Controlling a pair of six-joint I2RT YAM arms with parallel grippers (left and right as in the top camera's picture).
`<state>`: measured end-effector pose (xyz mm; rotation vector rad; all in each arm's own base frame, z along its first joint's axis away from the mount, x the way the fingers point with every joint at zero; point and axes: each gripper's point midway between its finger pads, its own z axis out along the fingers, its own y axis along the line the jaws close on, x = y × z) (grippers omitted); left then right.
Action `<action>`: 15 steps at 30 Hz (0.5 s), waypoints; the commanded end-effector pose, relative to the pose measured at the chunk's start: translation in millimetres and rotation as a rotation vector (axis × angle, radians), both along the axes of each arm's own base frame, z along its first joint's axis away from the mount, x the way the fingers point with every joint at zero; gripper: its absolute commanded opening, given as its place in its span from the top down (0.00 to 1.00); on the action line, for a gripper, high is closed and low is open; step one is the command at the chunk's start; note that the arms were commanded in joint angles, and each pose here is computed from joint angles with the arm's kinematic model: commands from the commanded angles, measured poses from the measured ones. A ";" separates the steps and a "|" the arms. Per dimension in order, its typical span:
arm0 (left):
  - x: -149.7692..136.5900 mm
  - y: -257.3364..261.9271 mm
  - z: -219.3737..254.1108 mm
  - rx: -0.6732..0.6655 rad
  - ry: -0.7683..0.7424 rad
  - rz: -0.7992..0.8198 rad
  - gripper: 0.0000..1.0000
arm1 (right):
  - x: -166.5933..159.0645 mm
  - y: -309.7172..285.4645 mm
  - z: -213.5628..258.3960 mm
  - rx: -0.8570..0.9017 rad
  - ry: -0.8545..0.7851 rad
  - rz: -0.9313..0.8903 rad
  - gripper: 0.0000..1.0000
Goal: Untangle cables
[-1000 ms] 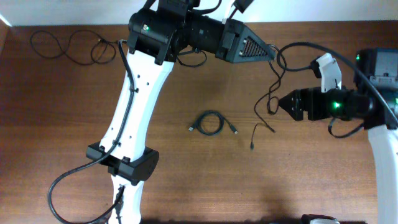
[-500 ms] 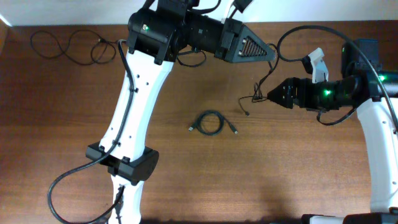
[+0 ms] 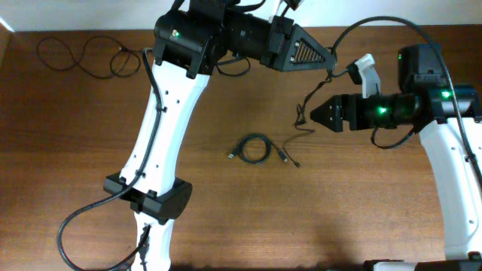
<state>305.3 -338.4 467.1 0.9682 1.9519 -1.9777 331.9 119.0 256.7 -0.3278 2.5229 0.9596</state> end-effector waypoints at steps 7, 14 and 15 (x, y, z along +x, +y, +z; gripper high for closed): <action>11.8 15.7 14.0 0.023 -0.016 0.118 1.00 | -0.7 17.4 6.0 -0.002 -0.074 0.083 0.12; 38.8 32.0 8.6 0.057 -0.009 0.233 1.00 | 2.6 -30.7 39.6 -0.005 -0.190 -0.064 0.00; 38.8 32.0 8.6 0.057 -0.009 0.233 1.00 | 1.7 -40.2 45.2 -0.003 -0.206 -0.093 0.01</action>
